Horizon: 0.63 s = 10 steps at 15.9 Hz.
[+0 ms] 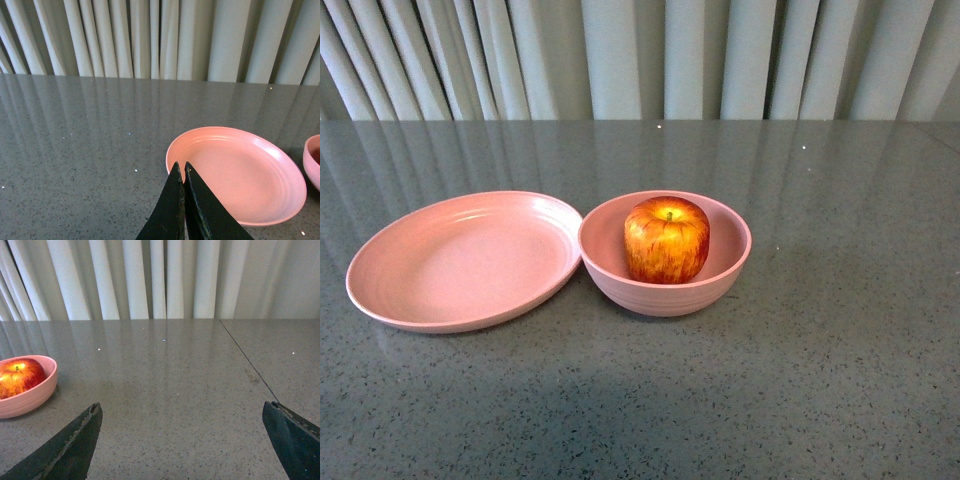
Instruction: Move apple from plate to bowl
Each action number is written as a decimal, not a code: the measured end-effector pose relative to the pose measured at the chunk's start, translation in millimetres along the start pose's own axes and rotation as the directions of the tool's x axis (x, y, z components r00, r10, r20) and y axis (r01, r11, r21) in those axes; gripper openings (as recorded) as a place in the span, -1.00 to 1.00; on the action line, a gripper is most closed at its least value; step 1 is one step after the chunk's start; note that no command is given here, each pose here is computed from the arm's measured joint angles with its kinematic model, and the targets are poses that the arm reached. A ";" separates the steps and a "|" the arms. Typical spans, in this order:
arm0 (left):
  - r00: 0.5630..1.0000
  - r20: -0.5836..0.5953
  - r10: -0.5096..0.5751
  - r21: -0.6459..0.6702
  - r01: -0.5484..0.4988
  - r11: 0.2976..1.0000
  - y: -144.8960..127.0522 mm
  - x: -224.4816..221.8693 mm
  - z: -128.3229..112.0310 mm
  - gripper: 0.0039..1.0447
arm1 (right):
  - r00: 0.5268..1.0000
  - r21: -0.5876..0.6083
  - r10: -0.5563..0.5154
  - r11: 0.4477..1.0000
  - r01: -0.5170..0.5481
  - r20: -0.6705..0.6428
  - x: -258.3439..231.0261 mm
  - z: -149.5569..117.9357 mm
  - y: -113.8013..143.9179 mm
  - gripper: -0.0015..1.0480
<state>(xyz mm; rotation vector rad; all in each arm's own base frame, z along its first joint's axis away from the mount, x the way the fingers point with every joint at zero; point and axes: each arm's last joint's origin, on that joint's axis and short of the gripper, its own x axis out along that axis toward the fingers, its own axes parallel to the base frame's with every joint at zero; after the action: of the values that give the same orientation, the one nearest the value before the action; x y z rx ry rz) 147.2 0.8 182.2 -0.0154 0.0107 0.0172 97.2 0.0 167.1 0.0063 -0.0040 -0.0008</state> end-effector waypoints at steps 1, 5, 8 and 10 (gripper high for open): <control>1.000 0.005 -0.008 0.000 0.008 1.000 0.0 -4.1 -1.4 -0.98 | 1.000 0.000 0.000 1.000 0.000 0.000 0.0 0.0 0.0 0.87; 1.000 0.005 -0.020 0.001 0.020 1.000 -0.7 -15.7 -7.1 -0.98 | 1.000 0.000 0.000 1.000 0.000 0.000 0.0 0.0 0.0 0.87; 1.000 0.014 -0.020 0.001 0.020 1.000 -0.5 -22.1 -12.6 -0.98 | 1.000 0.000 0.000 1.000 0.000 0.000 0.0 0.0 0.0 0.87; 0.999 0.030 -0.019 0.001 0.019 1.000 -0.4 -26.4 -10.7 -0.98 | 1.000 0.000 0.000 1.000 0.000 0.000 0.0 0.0 0.0 0.87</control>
<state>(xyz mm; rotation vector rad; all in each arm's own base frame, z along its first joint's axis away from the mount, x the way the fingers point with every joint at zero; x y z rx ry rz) 120.7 -0.2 171.8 -0.0143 -0.0193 -0.0017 97.2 0.0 167.1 0.0063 -0.0040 -0.0004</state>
